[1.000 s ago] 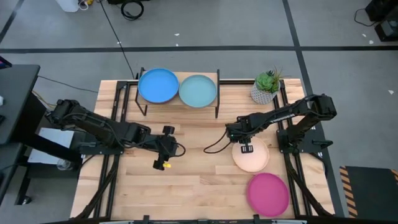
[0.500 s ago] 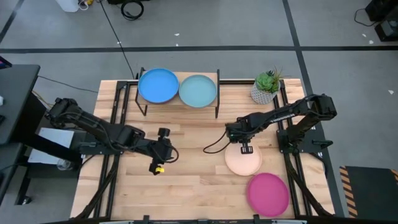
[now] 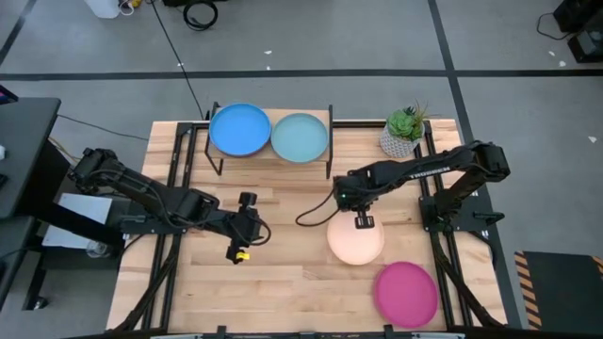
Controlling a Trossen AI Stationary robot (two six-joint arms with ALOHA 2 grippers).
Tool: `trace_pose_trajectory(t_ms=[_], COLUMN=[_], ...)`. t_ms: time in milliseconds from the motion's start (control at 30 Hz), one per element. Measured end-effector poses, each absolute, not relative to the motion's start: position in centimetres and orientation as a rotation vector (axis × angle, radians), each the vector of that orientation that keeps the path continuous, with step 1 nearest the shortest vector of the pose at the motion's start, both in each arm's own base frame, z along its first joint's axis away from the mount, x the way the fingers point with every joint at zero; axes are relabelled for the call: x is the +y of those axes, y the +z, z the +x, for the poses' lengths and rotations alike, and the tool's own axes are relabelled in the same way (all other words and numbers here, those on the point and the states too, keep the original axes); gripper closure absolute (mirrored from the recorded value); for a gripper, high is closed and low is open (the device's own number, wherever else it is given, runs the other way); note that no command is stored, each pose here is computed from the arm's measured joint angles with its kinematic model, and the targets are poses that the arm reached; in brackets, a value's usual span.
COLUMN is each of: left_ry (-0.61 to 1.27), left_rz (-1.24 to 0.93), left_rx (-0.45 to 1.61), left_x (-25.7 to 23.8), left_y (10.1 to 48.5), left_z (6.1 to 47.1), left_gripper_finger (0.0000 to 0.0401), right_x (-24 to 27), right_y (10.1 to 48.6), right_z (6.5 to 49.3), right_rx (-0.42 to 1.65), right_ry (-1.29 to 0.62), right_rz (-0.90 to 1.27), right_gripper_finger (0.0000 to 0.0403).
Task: Place and stack plates onto a shelf
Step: Stack the light orange plate on top of the light blue plate on the shelf
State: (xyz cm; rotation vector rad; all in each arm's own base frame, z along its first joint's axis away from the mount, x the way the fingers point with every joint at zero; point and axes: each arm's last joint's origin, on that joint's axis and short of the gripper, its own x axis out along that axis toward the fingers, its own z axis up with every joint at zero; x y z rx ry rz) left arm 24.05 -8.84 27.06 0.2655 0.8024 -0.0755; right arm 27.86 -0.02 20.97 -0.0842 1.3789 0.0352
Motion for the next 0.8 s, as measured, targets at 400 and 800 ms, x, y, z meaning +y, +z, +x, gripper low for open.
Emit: trace_pose_trajectory(t_ms=[400,800], left_ry=[-0.055,0.041], left_rz=[0.234,0.235], left_rx=[0.84,0.81], left_x=[-8.7,-8.5], left_y=[26.8,26.9], left_z=[23.8,24.0], left_gripper_finger=[0.0221,0.0221], right_x=[-3.4,-12.2], right_y=[30.5,38.7], right_z=[30.4,30.0], right_rx=[1.168,0.801], right_ry=[-0.086,-0.311], right_rz=[-0.158,-0.027], right_gripper_finger=[0.0395,0.0395])
